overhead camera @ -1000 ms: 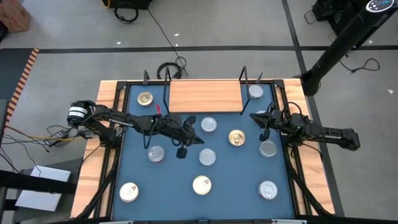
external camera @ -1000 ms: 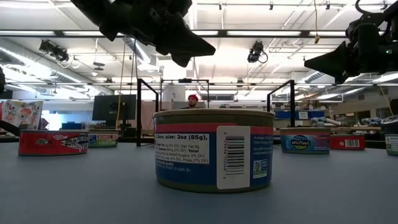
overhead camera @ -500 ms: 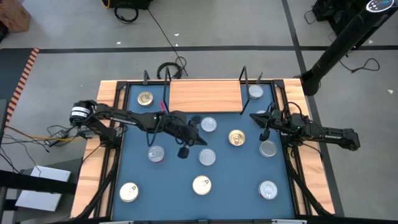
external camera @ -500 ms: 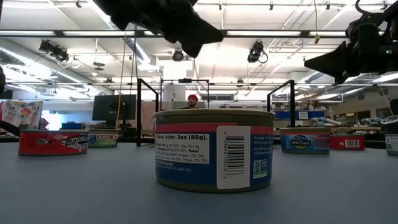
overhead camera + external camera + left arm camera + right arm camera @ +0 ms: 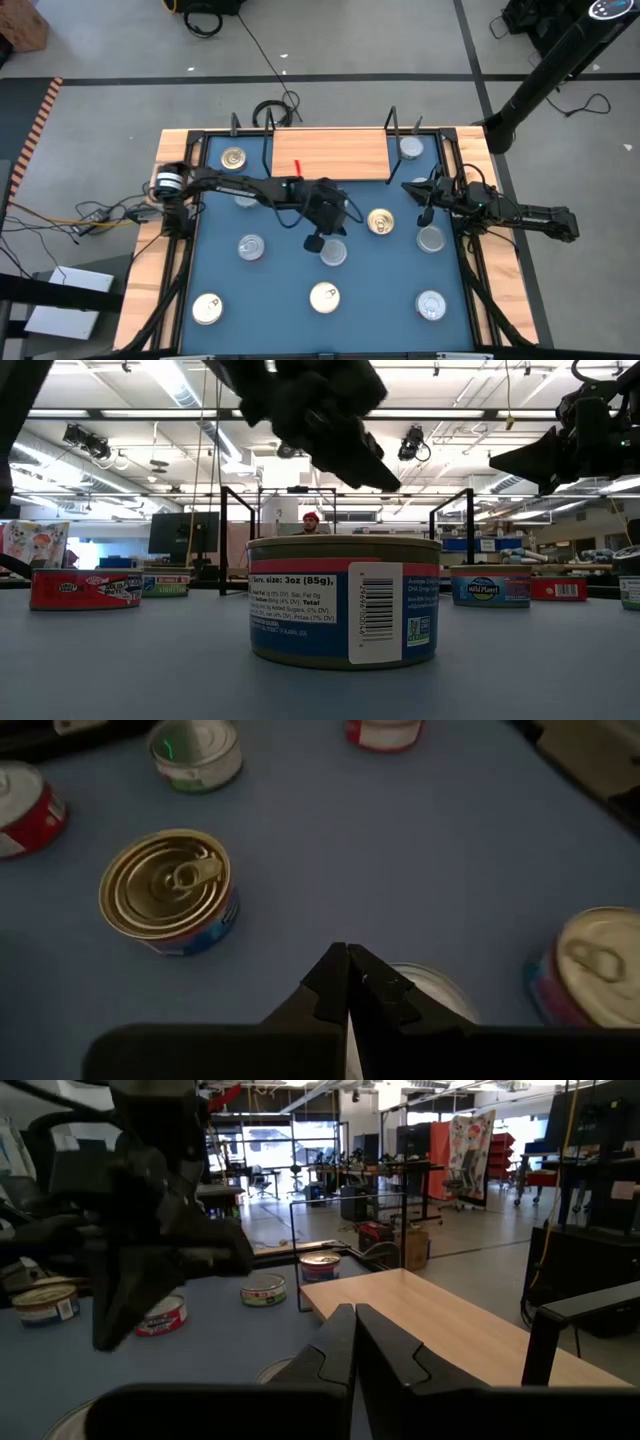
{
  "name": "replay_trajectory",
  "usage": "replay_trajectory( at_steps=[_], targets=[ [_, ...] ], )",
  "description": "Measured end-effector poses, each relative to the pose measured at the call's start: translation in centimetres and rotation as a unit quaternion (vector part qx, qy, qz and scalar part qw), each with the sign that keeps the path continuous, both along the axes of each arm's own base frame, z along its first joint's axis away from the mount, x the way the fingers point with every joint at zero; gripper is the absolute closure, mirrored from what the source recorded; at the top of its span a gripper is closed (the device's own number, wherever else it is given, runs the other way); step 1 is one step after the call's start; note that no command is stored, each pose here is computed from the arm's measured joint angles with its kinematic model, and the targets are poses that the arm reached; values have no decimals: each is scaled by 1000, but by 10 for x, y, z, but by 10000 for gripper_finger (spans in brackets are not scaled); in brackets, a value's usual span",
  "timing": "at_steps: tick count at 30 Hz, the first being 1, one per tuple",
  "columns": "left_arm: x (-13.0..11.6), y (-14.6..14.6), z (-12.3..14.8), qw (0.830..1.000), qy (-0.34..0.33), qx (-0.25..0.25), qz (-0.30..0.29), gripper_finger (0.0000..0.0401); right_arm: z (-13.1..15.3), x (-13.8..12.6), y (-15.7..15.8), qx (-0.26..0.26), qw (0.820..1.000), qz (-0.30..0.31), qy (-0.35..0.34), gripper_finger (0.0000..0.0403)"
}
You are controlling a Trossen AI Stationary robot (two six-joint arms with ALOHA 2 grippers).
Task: Stack canned seafood by type on shelf
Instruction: Put the top right blue tuna can on the shelf
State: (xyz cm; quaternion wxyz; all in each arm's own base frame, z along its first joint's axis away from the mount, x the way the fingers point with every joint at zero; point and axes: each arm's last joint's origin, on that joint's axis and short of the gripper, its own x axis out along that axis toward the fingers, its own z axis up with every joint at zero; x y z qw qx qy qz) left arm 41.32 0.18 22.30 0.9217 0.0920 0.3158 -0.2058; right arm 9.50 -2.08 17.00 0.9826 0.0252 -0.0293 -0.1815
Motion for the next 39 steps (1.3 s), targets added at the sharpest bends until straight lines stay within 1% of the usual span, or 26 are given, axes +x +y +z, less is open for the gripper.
replay_trajectory(
  at_steps=[8, 10, 15, 21, 22, 24, 29, 33, 36, 39],
  targets=[
    [27, 1, -11, 999, -1, 37, -28, 389, 0, 0, 0, 0, 1000, 0, 0, 380],
    [32, 2, -10, 999, -12, 46, -24, 389, 0, 0, 0, 0, 1000, 0, 0, 380],
    [45, 4, -14, 995, -30, 90, -4, 389, 0, 0, 0, 0, 1000, 0, 0, 380],
    [62, 6, -16, 994, -56, 92, -1, 396, 0, 0, 0, 0, 1000, 0, 0, 380],
    [62, 7, -19, 994, -52, 92, 0, 397, 0, 0, 0, 0, 1000, 0, 0, 380],
    [69, 9, -18, 993, -70, 92, 3, 397, 0, 0, 0, 0, 1000, 0, -1, 380],
    [71, 11, -30, 995, -47, 89, 7, 396, 0, 0, 0, 0, 1000, 0, -1, 380],
    [72, 11, -35, 993, -42, 105, 23, 379, 1, 1, 0, 0, 1000, 1, -1, 380],
    [74, 12, -40, 991, -37, 122, 37, 356, 0, 1, 0, 0, 1000, 1, -1, 380],
    [75, 13, -44, 991, -36, 124, 38, 329, 1, 1, 0, 0, 1000, 0, -3, 380]
  ],
)
